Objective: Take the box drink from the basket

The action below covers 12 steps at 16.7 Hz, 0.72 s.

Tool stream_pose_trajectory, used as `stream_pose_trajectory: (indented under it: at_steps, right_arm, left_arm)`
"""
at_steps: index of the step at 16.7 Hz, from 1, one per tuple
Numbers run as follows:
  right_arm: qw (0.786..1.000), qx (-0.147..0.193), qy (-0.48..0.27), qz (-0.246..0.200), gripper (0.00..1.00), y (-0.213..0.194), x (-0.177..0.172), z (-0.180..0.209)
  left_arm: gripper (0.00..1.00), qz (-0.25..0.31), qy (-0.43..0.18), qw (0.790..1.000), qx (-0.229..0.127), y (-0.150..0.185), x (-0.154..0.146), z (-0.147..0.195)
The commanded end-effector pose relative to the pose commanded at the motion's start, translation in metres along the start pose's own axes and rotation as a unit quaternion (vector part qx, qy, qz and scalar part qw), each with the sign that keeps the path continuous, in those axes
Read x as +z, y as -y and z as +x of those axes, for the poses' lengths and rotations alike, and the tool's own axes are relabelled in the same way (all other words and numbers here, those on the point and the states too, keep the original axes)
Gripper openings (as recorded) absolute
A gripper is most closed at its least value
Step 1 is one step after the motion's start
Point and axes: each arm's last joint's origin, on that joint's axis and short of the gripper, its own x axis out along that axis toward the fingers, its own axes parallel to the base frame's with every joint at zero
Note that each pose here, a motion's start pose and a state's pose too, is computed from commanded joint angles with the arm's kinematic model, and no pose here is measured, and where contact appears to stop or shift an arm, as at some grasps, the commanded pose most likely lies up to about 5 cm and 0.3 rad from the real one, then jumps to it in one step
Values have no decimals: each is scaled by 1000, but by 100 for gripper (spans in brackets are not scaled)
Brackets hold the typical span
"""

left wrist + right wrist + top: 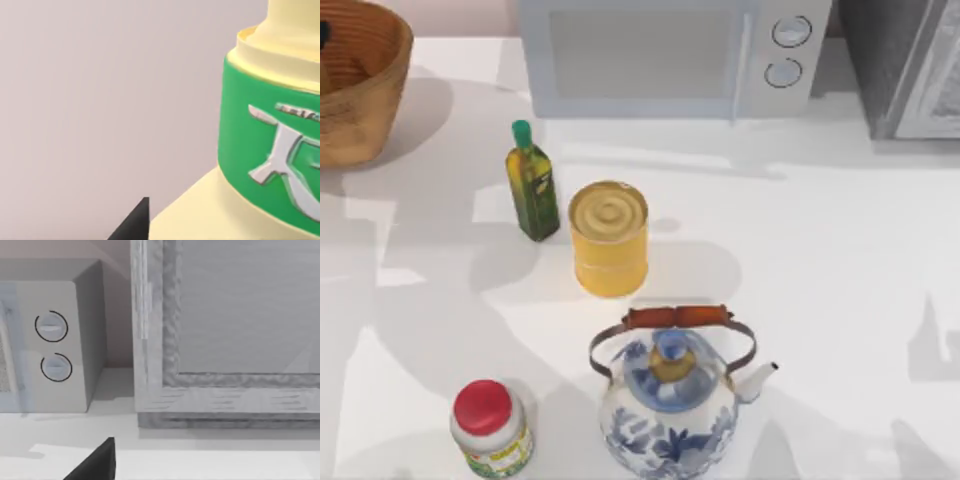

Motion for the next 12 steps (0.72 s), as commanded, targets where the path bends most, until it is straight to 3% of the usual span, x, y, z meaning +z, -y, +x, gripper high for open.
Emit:
stream_pose_trajectory:
  at_steps: [8, 12]
  right_arm:
    - [1000, 0, 0, 0, 100, 0, 0, 0]
    - [1000, 0, 0, 0, 100, 0, 0, 0]
  left_arm:
    - [0, 0, 0, 1000, 0, 0, 101, 0]
    - [0, 0, 0, 1000, 0, 1, 123, -4]
